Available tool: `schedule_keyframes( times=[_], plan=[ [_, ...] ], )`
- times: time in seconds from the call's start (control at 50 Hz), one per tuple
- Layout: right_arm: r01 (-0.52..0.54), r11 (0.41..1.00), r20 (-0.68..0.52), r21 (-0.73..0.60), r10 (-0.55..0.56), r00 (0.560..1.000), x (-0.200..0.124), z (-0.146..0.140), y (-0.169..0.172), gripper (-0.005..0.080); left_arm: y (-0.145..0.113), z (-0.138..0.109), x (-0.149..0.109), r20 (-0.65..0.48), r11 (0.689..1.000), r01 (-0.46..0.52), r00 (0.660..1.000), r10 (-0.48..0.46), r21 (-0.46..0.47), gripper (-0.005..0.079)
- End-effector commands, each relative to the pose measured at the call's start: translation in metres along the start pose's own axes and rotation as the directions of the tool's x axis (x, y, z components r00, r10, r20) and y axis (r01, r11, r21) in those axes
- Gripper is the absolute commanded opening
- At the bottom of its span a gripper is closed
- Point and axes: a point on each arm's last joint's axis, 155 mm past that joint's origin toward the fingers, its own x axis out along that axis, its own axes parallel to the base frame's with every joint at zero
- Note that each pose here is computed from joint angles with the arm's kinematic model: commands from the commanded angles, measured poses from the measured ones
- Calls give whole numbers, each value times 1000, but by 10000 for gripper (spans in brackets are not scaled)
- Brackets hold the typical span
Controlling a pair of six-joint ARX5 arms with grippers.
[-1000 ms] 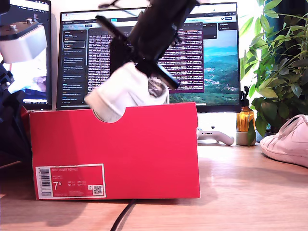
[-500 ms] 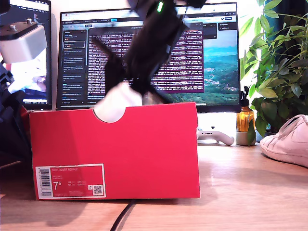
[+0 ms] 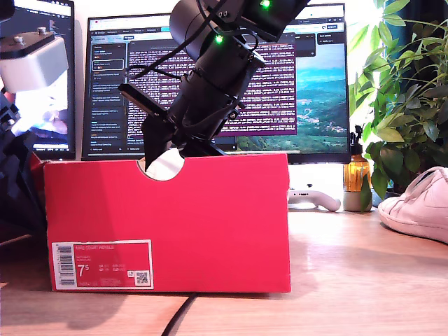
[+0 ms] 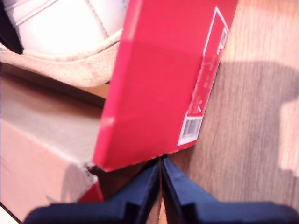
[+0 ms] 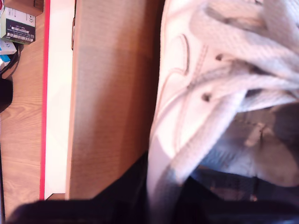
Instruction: Pack the white shoes by picking the first shoe and placing it inside the red shoebox, left side, then picking and rotating the second shoe and placing it in the shoebox
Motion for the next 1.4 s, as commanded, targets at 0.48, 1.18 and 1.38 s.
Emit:
schedule_keyframes(
  times=[0.48, 1.18, 1.38],
  plan=[
    [-43, 994, 23, -100, 45, 999, -14, 23, 37, 308, 1, 1, 0, 3, 1000, -1, 1000, 1, -10, -19],
    [177, 921, 34, -347, -177, 984, -139, 101, 28, 308, 1, 1, 0, 3, 1000, 0, 1000, 0, -10, -19],
    [253, 925, 48, -285, -250, 967, -180, 130, -5, 308, 1, 1, 0, 3, 1000, 0, 1000, 0, -10, -19]
  ],
)
